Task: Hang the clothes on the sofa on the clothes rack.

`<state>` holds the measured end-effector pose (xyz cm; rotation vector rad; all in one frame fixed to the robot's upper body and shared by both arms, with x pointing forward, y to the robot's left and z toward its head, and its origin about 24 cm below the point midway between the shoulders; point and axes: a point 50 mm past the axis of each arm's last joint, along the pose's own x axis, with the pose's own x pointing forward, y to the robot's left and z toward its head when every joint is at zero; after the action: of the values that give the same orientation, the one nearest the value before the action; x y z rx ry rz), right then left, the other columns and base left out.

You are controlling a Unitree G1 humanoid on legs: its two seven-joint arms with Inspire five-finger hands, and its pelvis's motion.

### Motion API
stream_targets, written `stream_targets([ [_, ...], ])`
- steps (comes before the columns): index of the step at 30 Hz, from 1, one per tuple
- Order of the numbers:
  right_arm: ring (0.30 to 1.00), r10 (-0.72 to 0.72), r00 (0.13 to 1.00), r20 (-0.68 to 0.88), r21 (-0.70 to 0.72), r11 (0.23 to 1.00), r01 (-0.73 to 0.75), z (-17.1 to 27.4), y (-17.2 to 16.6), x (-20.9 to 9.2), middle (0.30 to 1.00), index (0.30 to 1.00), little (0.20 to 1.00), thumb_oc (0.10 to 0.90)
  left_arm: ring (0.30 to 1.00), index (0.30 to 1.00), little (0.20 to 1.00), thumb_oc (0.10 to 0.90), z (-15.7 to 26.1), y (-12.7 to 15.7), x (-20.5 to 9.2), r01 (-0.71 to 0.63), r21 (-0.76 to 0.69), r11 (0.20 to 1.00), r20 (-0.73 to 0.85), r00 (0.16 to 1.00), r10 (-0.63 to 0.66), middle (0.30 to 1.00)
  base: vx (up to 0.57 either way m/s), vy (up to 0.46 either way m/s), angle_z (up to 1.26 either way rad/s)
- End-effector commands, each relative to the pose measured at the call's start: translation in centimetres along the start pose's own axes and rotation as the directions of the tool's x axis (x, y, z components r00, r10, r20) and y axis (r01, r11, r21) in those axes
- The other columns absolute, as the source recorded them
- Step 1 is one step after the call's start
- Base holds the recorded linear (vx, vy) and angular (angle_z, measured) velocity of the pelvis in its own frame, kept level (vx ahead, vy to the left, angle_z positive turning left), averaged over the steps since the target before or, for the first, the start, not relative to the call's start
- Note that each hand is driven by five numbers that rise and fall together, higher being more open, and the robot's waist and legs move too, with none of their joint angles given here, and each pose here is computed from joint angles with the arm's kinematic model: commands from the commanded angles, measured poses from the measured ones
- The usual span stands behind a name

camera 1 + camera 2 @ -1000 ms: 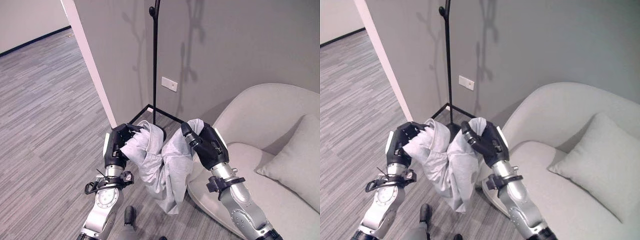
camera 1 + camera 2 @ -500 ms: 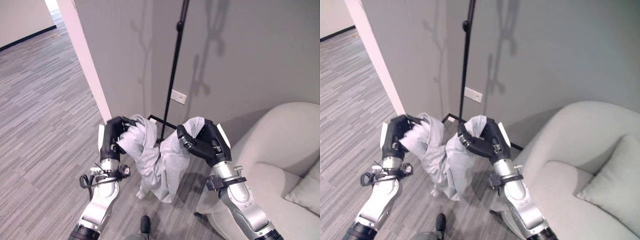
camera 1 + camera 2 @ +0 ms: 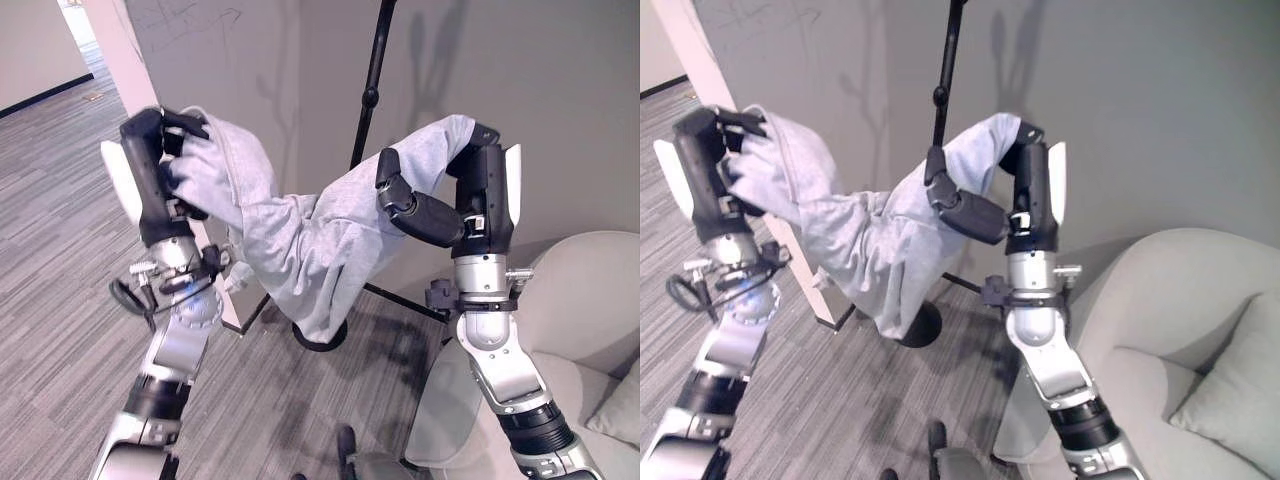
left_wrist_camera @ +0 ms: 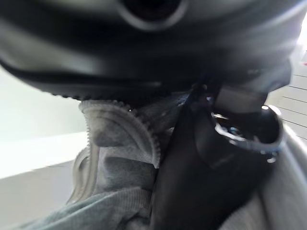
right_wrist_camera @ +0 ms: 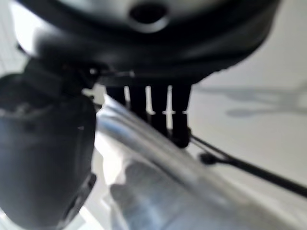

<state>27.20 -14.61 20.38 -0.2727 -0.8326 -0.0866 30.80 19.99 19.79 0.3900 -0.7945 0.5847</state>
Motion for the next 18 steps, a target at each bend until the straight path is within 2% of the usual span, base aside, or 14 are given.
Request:
stream_targets([
  [1, 0.3, -0.136, 0.957, 0.255, -0.023, 0.989, 0.146, 3.4, -2.0, 3.5, 0.3, 0.3, 0.3, 0.4, 0.3, 0.3, 0.3, 0.4, 5.7, 0.0, 3.0, -0.085, -0.052, 0.995, 0.317, 0.944, 0.097, 0.3, 0.42, -0.127, 0.34],
  [6, 0.3, -0.136, 0.922, 0.362, -0.097, 0.978, 0.183, 4.8, -2.8, 4.8, 0.3, 0.3, 0.3, 0.4, 0.3, 0.3, 0.3, 0.4, 6.8, 0.7, 4.8, -0.175, 0.003, 0.985, 0.407, 0.899, 0.159, 0.3, 0.32, -0.159, 0.23],
  [7, 0.3, -0.165, 0.891, 0.422, -0.126, 0.963, 0.238, 5.7, -3.6, 5.7, 0.3, 0.3, 0.3, 0.4, 0.3, 0.3, 0.3, 0.4, 7.8, 1.0, 6.0, -0.219, 0.014, 0.976, 0.46, 0.868, 0.188, 0.3, 0.15, -0.148, 0.17],
  [11, 0.3, -0.167, 0.862, 0.479, -0.185, 0.94, 0.285, 6.5, -4.2, 6.8, 0.3, 0.3, 0.3, 0.4, 0.3, 0.3, 0.3, 0.4, 8.0, 1.8, 7.1, -0.273, 0.04, 0.961, 0.48, 0.849, 0.221, 0.3, 0.16, -0.152, 0.09],
  [15, 0.3, -0.135, 0.799, 0.585, -0.295, 0.883, 0.365, 8.4, -5.4, 9.1, 0.3, 0.3, 0.3, 0.4, 0.3, 0.3, 0.3, 0.4, 7.2, 4.0, 9.4, -0.39, 0.176, 0.904, 0.49, 0.831, 0.263, 0.3, 0.19, 0.007, -0.12],
  [18, 0.3, -0.14, 0.808, 0.572, -0.315, 0.872, 0.374, 8.2, -5.7, 10.1, 0.3, 0.3, 0.3, 0.4, 0.3, 0.3, 0.3, 0.4, 6.5, 5.1, 10.1, -0.409, 0.223, 0.885, 0.485, 0.834, 0.263, 0.3, 0.16, 0.049, -0.63],
])
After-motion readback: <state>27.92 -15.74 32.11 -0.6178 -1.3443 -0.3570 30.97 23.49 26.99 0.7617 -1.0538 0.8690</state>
